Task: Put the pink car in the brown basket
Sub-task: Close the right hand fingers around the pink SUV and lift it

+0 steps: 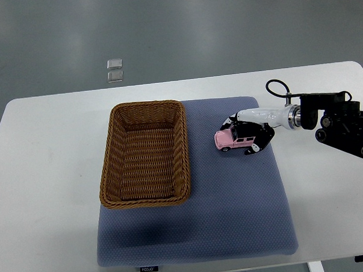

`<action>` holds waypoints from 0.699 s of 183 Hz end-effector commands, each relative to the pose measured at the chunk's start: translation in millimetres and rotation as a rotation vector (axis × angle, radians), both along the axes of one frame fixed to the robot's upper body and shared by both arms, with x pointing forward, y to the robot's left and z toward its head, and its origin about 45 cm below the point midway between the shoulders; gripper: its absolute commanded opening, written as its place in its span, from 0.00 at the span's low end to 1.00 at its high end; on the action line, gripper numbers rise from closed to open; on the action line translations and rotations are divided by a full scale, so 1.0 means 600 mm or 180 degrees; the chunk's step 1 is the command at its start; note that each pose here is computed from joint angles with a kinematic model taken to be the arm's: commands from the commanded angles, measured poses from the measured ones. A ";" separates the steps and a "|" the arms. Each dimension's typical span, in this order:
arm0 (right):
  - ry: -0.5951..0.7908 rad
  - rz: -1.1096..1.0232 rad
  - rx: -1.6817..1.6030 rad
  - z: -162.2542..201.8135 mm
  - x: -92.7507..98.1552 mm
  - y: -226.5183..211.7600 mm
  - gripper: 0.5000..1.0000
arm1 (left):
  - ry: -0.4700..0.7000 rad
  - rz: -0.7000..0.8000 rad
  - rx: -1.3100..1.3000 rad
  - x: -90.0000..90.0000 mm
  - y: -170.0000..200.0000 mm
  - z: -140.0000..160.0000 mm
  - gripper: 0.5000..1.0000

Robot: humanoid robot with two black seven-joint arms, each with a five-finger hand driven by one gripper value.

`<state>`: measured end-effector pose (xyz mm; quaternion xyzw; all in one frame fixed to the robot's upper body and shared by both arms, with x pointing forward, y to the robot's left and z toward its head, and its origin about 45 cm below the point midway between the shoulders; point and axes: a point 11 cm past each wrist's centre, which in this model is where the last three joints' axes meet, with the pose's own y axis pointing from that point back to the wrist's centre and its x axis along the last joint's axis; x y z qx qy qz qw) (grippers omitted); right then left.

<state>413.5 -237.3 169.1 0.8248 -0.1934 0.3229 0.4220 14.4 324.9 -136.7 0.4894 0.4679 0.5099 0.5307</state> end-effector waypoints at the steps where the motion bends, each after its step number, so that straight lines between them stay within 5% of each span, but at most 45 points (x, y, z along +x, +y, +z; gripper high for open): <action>1: -0.0045 -0.0008 0.0005 -0.002 -0.001 0.001 0.32 | 0.0001 0.0000 0.0001 0.000 0.000 0.000 1.00; 29: -0.0181 0.0012 -0.0062 0.000 0.003 -0.003 0.00 | 0.0001 0.0000 0.0001 0.000 0.000 0.000 1.00; 128: -0.0569 -0.0071 -0.0082 0.105 0.049 -0.039 0.00 | 0.0002 -0.0004 0.0002 0.000 0.000 0.000 1.00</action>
